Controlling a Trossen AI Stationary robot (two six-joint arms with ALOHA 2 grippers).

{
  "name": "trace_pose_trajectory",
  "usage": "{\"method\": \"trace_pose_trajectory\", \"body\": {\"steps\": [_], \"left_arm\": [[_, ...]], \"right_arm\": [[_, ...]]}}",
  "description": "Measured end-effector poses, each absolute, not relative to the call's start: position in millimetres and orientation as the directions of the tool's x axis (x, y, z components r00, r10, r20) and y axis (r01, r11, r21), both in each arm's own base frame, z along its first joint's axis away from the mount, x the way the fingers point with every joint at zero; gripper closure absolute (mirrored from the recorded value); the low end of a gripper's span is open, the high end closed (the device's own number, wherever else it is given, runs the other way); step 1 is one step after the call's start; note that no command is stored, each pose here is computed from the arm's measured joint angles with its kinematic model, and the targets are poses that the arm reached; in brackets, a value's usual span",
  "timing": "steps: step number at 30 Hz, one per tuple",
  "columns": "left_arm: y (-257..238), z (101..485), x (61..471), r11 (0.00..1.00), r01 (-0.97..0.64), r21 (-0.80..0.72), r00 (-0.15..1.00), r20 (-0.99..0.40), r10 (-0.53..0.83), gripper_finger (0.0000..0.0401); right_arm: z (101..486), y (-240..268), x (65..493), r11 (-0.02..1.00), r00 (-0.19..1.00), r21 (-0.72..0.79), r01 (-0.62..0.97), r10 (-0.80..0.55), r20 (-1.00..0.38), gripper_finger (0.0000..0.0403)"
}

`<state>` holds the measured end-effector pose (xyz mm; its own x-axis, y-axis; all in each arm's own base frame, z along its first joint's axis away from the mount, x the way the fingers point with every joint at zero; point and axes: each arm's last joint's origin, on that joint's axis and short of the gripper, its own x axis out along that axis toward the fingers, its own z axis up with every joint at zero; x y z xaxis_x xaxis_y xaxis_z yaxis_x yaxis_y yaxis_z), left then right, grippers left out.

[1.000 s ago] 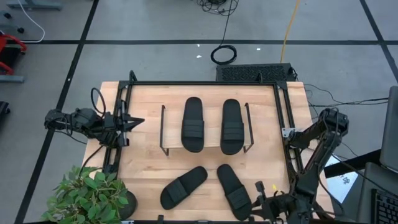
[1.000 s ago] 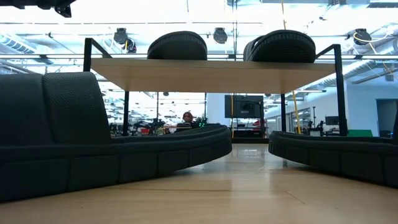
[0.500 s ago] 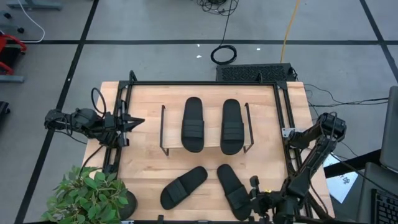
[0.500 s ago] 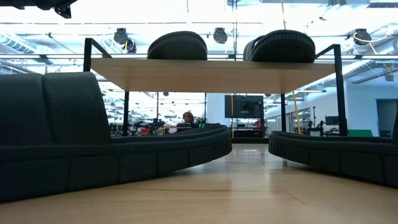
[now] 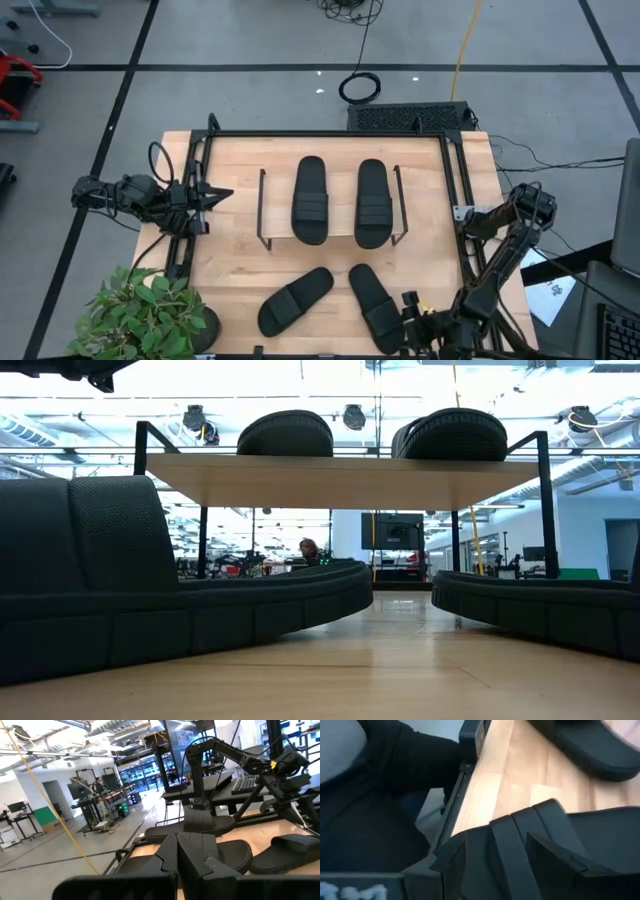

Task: Pick and place slides into the shelf
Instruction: Put the right black slide under the shelf

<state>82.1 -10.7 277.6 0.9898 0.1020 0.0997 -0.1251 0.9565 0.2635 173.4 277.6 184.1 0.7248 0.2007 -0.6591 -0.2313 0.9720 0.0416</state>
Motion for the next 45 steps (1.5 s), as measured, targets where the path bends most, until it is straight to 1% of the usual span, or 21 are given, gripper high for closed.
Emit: {"method": "trace_pose_trajectory", "body": {"steps": [2,6,11,16,19,23,29,32,36,39,45], "left_arm": [[-10.6,277.7,82.1,0.959,-0.125,0.255,0.990,0.100,0.103,0.0399],[-10.3,277.6,82.1,0.964,-0.136,0.230,0.988,0.099,0.116,0.0400],[-10.2,277.0,82.1,0.964,-0.138,0.226,0.988,0.093,0.120,0.0400],[-10.3,272.7,82.5,0.963,-0.128,0.238,0.992,0.051,0.119,0.0400],[-10.3,270.2,82.6,0.961,-0.122,0.247,0.993,0.026,0.119,0.0399],[-10.3,269.9,82.6,0.964,-0.120,0.239,0.993,0.023,0.118,0.0400],[-10.3,269.9,82.6,0.963,-0.120,0.241,0.993,0.023,0.118,0.0400],[-10.3,269.9,82.6,0.963,-0.120,0.241,0.993,0.023,0.118,0.0399],[-10.3,269.9,82.6,0.963,-0.120,0.241,0.993,0.023,0.118,0.0400],[-10.3,269.9,82.6,0.963,-0.120,0.241,0.993,0.023,0.118,0.0398],[-10.2,269.9,82.7,0.961,-0.124,0.246,0.992,0.023,0.122,0.0399]], "right_arm": [[182.3,276.8,170.9,0.973,0.728,0.001,-0.230,0.172,-0.664,0.0207],[172.5,268.9,170.1,0.969,0.737,-0.154,-0.193,0.039,-0.675,0.0207],[170.1,257.5,182.0,0.959,0.712,-0.207,-0.192,-0.009,-0.702,0.0206],[170.4,248.8,198.8,0.955,0.659,-0.156,-0.251,0.050,-0.751,0.0206],[171.5,241.0,208.9,0.956,0.638,-0.135,-0.259,0.065,-0.767,0.0206],[178.3,235.7,215.0,0.955,0.618,-0.073,-0.287,0.126,-0.776,0.0206],[195.1,238.3,209.7,0.954,0.617,0.056,-0.294,0.234,-0.752,0.0206],[198.3,246.2,201.7,0.951,0.626,0.087,-0.296,0.262,-0.734,0.0206],[196.4,254.6,189.8,0.960,0.639,0.091,-0.267,0.247,-0.729,0.0206],[195.3,261.8,180.8,0.966,0.684,0.038,-0.254,0.208,-0.699,0.0206],[185.1,274.2,167.0,0.971,0.732,-0.041,-0.234,0.148,-0.666,0.0206]]}}
